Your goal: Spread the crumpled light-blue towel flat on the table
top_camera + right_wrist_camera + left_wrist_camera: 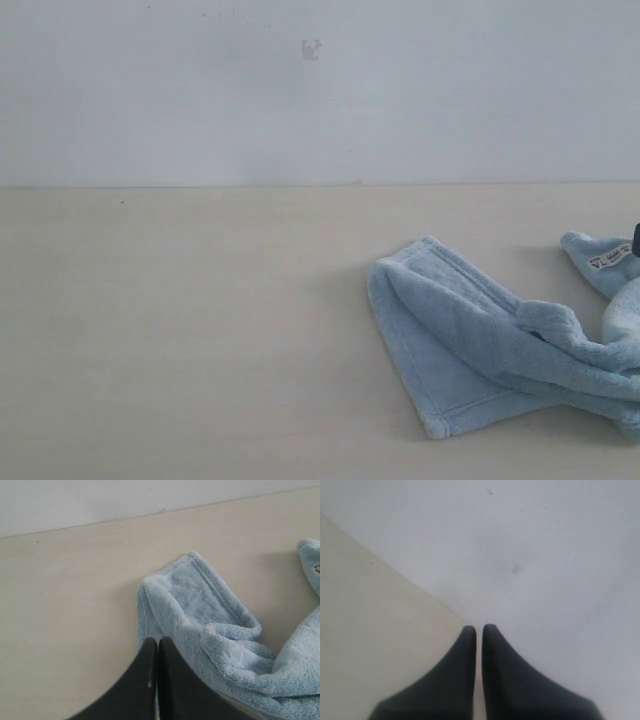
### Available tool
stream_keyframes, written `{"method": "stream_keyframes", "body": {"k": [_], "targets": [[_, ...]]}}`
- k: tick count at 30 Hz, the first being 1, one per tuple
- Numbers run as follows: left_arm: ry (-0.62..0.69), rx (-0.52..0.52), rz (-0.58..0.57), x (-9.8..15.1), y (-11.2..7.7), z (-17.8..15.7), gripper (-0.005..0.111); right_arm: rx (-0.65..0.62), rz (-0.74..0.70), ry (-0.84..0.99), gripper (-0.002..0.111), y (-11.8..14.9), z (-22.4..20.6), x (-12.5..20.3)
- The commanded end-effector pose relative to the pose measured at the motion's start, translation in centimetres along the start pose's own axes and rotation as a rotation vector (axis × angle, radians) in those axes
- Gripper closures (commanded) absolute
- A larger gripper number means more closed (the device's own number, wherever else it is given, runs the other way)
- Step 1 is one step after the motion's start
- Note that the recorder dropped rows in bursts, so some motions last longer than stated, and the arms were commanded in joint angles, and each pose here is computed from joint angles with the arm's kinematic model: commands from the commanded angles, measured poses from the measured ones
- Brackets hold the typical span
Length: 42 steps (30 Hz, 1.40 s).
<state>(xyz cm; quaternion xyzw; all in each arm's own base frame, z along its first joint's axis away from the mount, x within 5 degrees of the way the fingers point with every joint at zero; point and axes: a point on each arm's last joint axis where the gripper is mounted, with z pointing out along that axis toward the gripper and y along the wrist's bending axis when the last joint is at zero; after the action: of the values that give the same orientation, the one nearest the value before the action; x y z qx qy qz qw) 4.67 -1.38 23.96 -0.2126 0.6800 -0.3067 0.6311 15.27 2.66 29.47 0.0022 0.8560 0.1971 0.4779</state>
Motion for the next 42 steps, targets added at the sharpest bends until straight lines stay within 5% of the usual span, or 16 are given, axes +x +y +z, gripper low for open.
{"method": "stream_keyframes", "body": {"k": [1,5,16,22,32,38,42], "targets": [[0.133,0.195,0.167,-0.7,-3.5,-0.6,0.103,0.0,0.004,-0.019,0.108,0.0,-0.1,-0.2],[0.284,0.279,0.164,-0.7,-5.0,1.0,0.103,-0.001,0.002,-0.018,0.108,0.1,-0.1,-0.1],[0.558,0.189,0.183,-2.4,-5.5,11.2,0.103,-0.015,0.014,-0.015,0.108,0.2,-0.1,-0.1],[0.689,0.387,0.115,0.8,-4.6,16.4,0.103,-0.013,0.014,-0.018,0.108,0.2,-0.1,-0.1],[0.915,0.404,0.186,7.4,-3.0,23.6,0.103,-0.006,0.004,-0.028,0.108,0.1,-0.1,-0.2],[0.978,0.503,0.206,10.6,-5.1,27.4,0.099,-0.002,-0.011,-0.034,0.108,0.1,-0.1,-0.3],[1.0,0.569,0.268,12.9,-6.7,28.8,0.078,0.001,-0.02,-0.038,0.108,0.0,-0.1,-0.3]]}}
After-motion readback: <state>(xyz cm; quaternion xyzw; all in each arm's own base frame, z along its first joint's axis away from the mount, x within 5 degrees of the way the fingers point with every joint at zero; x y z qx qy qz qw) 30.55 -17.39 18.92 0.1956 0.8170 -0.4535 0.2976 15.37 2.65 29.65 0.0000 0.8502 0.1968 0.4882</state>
